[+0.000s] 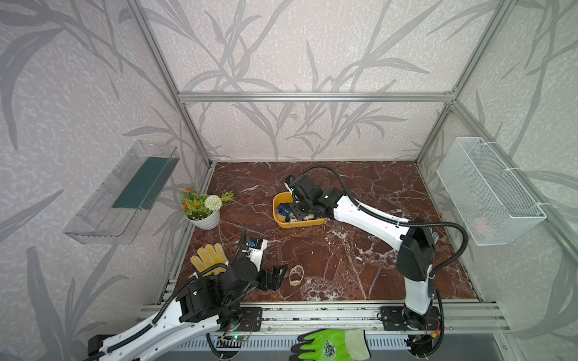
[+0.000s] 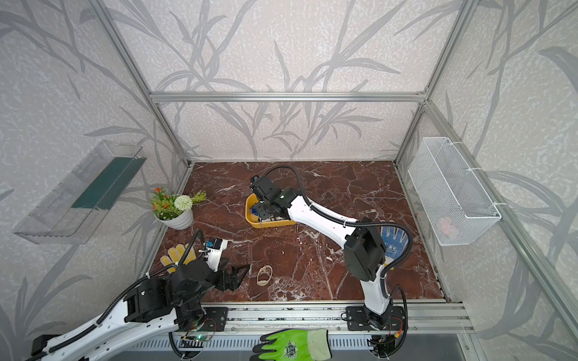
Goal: Put the watch into the storage box
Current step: Place the watch in the storage box.
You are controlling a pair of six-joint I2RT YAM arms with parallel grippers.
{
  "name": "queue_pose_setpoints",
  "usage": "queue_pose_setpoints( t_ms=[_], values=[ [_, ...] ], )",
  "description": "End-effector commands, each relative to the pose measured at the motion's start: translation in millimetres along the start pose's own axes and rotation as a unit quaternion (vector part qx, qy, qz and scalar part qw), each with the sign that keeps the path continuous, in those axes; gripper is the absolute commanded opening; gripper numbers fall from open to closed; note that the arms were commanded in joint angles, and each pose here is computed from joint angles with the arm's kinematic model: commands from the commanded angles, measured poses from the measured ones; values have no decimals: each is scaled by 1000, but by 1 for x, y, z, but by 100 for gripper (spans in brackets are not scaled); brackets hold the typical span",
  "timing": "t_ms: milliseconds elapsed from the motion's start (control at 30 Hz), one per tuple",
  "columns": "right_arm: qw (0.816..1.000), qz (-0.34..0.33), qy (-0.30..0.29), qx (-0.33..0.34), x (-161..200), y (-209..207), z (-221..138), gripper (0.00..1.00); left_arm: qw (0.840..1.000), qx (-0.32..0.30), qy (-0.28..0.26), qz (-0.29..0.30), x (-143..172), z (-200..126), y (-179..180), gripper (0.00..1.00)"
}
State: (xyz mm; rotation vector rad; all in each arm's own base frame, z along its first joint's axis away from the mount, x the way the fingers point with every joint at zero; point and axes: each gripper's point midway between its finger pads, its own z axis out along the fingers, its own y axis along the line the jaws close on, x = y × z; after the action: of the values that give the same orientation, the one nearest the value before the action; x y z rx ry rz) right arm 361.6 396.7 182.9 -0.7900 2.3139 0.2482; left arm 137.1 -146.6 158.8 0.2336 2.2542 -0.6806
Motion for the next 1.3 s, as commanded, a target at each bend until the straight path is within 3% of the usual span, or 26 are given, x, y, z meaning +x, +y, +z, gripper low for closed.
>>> queue_pose_setpoints(
  t_ms=[0,200,633,1267],
  values=[
    [1000,-9,-16,-17,-22,4,2,10,1000,-11,-13,0,-2,0,6,99],
    [999,-24,-6,-31,-37,13,22,9,1000,-11,-14,0,-2,-1,6,99],
    [998,-38,-32,-36,-72,15,0,9,1000,-15,-20,0,-4,-1,8,99],
    [1000,-1,19,-24,-15,-12,46,9,1000,-18,-24,3,-7,-2,8,99]
  ],
)
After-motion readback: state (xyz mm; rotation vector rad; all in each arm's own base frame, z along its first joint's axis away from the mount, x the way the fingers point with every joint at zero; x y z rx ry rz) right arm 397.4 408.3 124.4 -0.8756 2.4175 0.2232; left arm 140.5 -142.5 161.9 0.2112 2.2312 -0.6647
